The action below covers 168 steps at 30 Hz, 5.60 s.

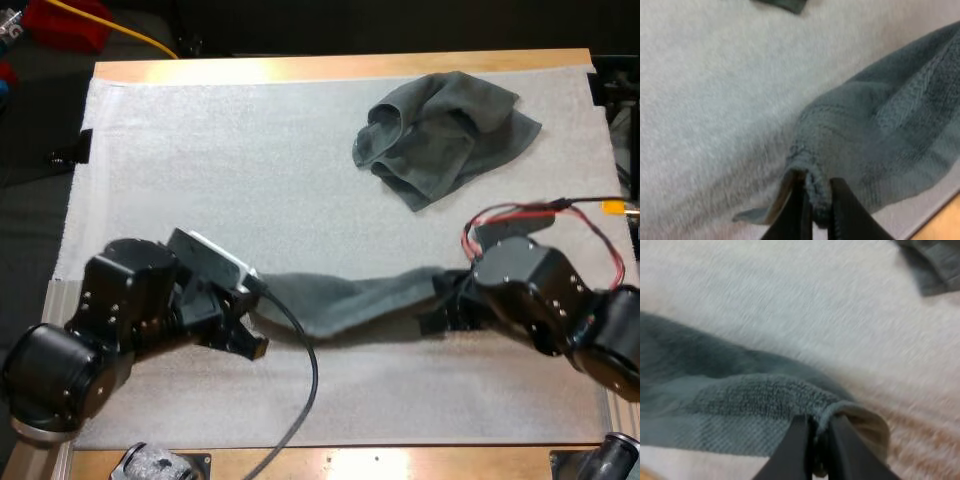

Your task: Pick towel from pile, fold and stack

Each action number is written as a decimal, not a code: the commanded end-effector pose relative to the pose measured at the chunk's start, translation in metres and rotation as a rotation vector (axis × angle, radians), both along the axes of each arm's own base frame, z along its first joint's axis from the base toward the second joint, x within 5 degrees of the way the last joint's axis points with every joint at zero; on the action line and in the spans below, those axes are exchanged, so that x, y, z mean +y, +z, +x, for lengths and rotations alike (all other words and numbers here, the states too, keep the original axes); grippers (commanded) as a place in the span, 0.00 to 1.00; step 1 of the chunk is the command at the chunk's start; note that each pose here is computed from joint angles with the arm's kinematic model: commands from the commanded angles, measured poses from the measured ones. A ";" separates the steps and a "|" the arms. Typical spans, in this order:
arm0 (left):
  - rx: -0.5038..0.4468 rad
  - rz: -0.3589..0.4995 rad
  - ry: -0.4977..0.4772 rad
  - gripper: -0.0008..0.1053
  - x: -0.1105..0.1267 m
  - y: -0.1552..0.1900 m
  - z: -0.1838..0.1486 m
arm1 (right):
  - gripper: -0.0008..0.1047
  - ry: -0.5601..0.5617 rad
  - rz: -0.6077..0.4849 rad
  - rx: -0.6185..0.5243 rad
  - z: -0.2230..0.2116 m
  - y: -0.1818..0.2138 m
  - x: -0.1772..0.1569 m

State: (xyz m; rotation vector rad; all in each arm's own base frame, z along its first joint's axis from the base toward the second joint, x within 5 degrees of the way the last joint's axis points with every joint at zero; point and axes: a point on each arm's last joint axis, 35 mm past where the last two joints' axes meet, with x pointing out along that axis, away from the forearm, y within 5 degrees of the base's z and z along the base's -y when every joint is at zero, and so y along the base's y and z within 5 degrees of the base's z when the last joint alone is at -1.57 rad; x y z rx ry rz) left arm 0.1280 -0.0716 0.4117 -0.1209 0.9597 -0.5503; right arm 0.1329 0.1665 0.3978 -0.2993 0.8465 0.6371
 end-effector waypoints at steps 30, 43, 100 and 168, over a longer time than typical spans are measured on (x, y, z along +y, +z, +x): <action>0.109 0.242 -0.017 0.01 -0.031 -0.052 -0.009 | 0.02 -0.075 -0.223 -0.027 -0.048 -0.042 0.012; 0.217 0.227 -0.005 0.01 -0.035 -0.087 0.062 | 0.02 -0.197 -0.054 0.199 0.041 -0.077 0.003; 0.520 -0.169 0.155 0.65 0.012 -0.185 0.176 | 0.73 -0.313 0.219 0.424 0.160 -0.151 -0.029; 0.092 -0.116 0.092 0.65 0.039 -0.030 -0.014 | 0.02 0.074 -0.115 0.224 0.056 -0.170 0.070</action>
